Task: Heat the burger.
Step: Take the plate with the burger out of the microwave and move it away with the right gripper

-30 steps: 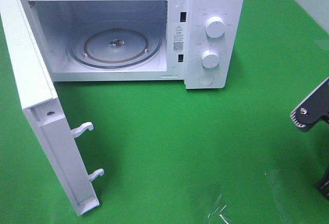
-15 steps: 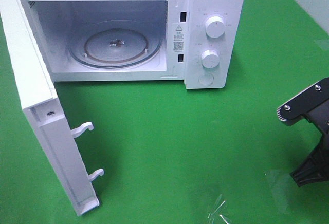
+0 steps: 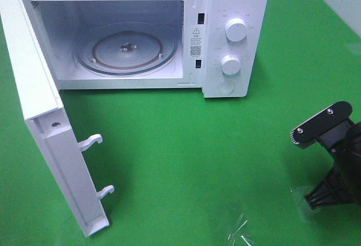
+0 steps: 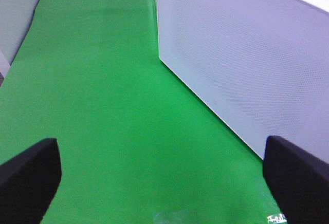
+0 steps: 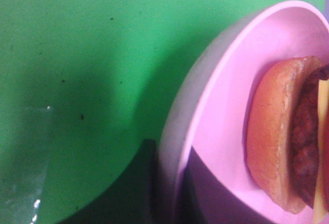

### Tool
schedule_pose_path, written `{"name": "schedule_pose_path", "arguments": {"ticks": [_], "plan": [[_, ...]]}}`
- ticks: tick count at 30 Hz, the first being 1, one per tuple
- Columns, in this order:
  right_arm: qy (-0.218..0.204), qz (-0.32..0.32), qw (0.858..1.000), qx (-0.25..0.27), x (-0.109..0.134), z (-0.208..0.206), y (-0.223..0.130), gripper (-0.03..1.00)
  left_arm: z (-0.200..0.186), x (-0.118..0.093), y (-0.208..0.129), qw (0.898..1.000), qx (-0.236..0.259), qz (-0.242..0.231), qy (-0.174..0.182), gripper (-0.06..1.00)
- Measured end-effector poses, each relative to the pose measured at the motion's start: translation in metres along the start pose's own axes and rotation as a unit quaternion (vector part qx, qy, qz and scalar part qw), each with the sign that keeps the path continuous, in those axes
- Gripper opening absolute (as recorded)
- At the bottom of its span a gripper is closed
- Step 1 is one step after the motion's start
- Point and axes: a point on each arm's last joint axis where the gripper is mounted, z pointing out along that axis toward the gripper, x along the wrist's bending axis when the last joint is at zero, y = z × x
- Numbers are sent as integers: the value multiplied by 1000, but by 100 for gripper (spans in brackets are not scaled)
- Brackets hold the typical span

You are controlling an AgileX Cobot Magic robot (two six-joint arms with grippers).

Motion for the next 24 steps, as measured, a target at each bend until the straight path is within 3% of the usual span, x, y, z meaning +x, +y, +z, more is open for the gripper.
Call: {"name": "schedule_pose_path", "arguments": {"ticks": [12, 20, 24], "plan": [[29, -10, 999, 27, 13, 22, -5, 12, 0, 0, 0, 1000, 0, 0, 0, 99], [33, -6, 999, 23, 14, 21, 0, 40, 0, 0, 0, 1000, 0, 0, 0, 99], [39, 11, 999, 23, 13, 15, 6, 48, 0, 0, 0, 1000, 0, 0, 0, 99]]}}
